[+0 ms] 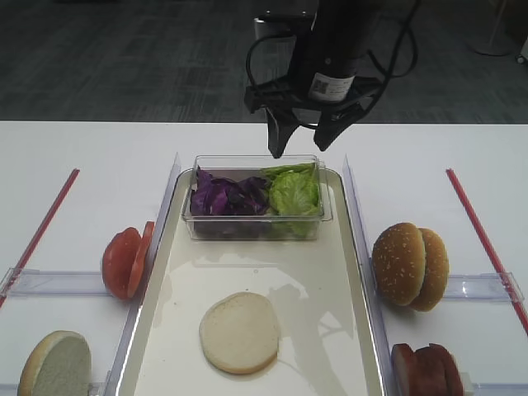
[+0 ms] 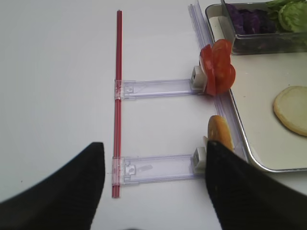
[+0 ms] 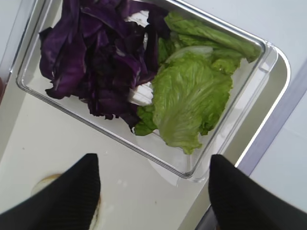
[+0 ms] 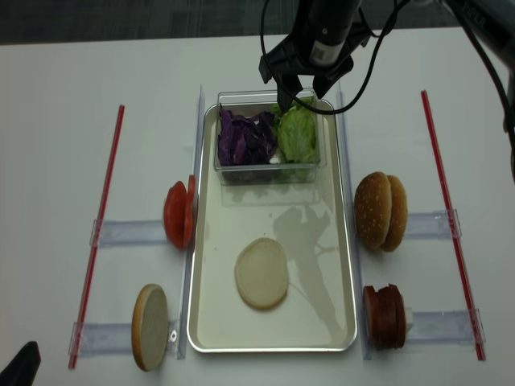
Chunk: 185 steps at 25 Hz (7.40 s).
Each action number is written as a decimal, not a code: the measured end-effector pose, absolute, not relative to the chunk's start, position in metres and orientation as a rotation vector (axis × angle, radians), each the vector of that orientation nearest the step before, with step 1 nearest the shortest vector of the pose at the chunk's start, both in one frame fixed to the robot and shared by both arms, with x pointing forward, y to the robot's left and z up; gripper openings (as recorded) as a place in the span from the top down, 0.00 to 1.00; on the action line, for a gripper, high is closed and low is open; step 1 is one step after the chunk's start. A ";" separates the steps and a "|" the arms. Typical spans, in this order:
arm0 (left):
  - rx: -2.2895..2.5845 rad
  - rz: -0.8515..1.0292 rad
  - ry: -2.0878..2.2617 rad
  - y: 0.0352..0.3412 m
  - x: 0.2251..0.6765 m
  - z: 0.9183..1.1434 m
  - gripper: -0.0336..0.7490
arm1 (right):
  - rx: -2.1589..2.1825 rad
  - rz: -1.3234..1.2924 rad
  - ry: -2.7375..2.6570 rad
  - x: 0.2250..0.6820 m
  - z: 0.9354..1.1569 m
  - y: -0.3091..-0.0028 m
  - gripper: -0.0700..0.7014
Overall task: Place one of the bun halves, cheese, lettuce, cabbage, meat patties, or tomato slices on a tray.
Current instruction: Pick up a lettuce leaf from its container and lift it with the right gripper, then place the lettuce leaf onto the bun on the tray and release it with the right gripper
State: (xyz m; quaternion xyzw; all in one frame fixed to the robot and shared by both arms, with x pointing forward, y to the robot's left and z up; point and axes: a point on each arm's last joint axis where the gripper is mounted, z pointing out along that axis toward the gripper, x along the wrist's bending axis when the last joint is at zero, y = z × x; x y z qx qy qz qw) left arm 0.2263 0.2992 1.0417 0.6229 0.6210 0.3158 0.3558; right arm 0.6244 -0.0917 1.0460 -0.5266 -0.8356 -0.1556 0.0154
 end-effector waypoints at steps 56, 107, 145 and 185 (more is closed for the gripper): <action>1.607 0.814 1.606 0.299 0.226 1.042 0.40 | -1.778 -0.252 -2.489 0.665 0.951 -0.077 0.72; 1.607 0.814 1.606 0.299 0.226 1.042 0.42 | -1.460 -0.296 -2.656 0.552 1.022 -0.027 0.83; 1.607 0.814 1.606 0.299 0.226 1.042 0.42 | -1.255 -0.231 -2.736 0.484 0.945 -0.004 0.83; 1.607 0.814 1.606 0.299 0.226 1.042 0.42 | -1.235 -0.270 -2.710 0.502 0.993 0.005 0.22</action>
